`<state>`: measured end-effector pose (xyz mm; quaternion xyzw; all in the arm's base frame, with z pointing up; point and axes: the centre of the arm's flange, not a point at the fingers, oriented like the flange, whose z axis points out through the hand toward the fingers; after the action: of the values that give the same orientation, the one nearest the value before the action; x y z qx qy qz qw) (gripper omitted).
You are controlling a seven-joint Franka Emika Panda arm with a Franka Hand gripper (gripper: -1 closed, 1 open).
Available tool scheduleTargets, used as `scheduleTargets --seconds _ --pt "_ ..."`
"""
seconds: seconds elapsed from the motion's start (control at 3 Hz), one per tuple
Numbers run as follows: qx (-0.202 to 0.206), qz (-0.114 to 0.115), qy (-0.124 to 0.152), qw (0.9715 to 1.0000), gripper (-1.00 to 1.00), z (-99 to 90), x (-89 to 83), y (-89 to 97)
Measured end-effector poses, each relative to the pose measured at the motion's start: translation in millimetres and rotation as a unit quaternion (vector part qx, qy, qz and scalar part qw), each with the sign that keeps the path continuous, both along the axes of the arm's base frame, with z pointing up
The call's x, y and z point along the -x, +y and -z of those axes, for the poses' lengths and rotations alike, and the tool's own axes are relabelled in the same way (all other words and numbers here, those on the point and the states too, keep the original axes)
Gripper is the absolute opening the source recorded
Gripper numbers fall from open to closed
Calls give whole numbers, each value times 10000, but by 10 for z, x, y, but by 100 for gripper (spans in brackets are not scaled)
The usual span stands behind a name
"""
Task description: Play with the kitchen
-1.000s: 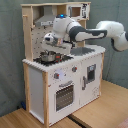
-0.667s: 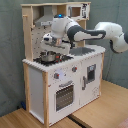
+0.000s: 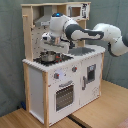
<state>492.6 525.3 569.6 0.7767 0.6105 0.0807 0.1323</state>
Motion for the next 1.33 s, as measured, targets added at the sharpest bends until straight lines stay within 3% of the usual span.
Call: scheduleTargets --seconds 0.33,0.67,1.0,1.33 --pt "57 175 21 9998 100 -86 2 -19" --pt "136 651 23 9978 100 -162 52 -82" --pt "314 1114 42 9933 100 -276 90 -242" --pt "492 1428 306 9881 100 256 -375 -434"
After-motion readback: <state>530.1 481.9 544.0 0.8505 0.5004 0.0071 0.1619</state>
